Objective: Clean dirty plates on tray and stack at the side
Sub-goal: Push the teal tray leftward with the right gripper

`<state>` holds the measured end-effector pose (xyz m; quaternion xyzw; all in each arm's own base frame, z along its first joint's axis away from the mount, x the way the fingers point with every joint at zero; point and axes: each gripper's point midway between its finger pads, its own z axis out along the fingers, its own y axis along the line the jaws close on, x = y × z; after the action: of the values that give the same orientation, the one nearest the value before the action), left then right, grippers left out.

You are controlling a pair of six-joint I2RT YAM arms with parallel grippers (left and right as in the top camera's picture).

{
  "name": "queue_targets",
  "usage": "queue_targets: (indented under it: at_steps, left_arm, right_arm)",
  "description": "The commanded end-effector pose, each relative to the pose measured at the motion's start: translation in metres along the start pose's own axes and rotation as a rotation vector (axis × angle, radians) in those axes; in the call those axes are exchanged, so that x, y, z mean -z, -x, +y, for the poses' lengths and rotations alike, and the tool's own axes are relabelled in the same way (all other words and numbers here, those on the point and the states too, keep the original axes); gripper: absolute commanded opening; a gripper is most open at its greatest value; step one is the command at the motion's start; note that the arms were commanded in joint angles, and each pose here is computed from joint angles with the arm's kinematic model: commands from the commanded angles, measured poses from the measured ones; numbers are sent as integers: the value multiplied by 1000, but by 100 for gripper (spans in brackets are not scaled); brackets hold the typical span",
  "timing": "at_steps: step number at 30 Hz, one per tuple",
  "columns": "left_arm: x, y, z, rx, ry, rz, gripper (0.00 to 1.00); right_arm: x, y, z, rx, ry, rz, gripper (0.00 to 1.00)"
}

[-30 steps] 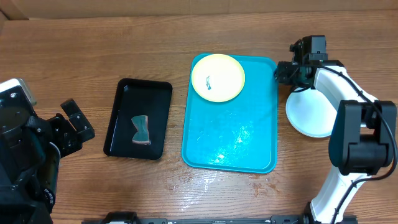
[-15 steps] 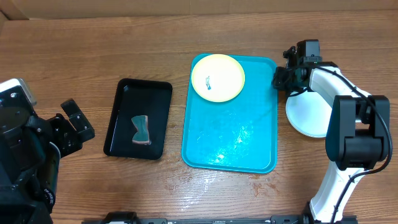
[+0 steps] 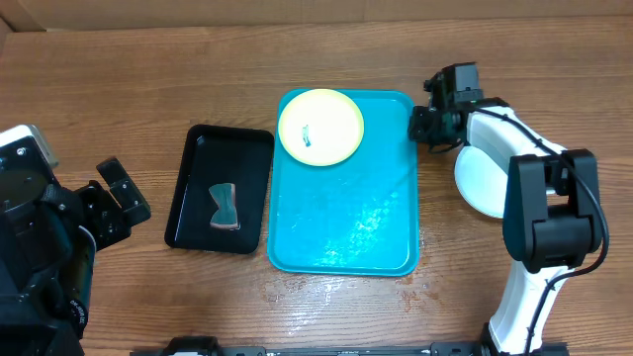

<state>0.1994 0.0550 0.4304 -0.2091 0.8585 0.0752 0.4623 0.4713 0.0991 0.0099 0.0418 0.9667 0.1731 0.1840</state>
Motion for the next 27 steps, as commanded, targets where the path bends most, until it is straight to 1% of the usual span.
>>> queue_targets:
  at_steps: [1,4,11,12,13,14,15,16,17,19,22,24,27]
  left_arm:
    - [2,2,3,17,11,-11,100]
    - [2,2,3,17,11,-12,100]
    - [2,2,3,17,11,-11,100]
    - [2,2,3,17,11,-11,100]
    - [2,2,3,17,11,-11,100]
    - [2,2,3,17,11,-11,100]
    - [2,2,3,17,11,-11,100]
    - [2,2,3,17,11,-11,100]
    - [2,2,3,17,11,-11,100]
    - [2,2,3,17,11,-11,100]
    - [2,2,3,17,11,-11,100]
    - [2,2,3,17,11,-11,100]
    - [2,2,3,17,11,-11,100]
  right_arm:
    - [3,15,13,7,22,-47,8]
    - [3,23,17,43,32,-80,8]
    - [4,31,21,60,43,-113,5]
    - [4,31,21,63,42,-112,5]
    - [4,30,21,65,41,-109,8]
    - [4,29,20,64,38,-105,27]
    - [3,28,20,62,35,-100,63]
    - [5,28,18,57,33,-97,73]
    - [8,28,17,52,31,-96,76]
    - [18,30,15,44,28,-102,76]
    - [42,35,22,45,43,-119,71]
    - [61,36,31,62,65,-129,68]
    - [86,29,58,111,126,-124,62]
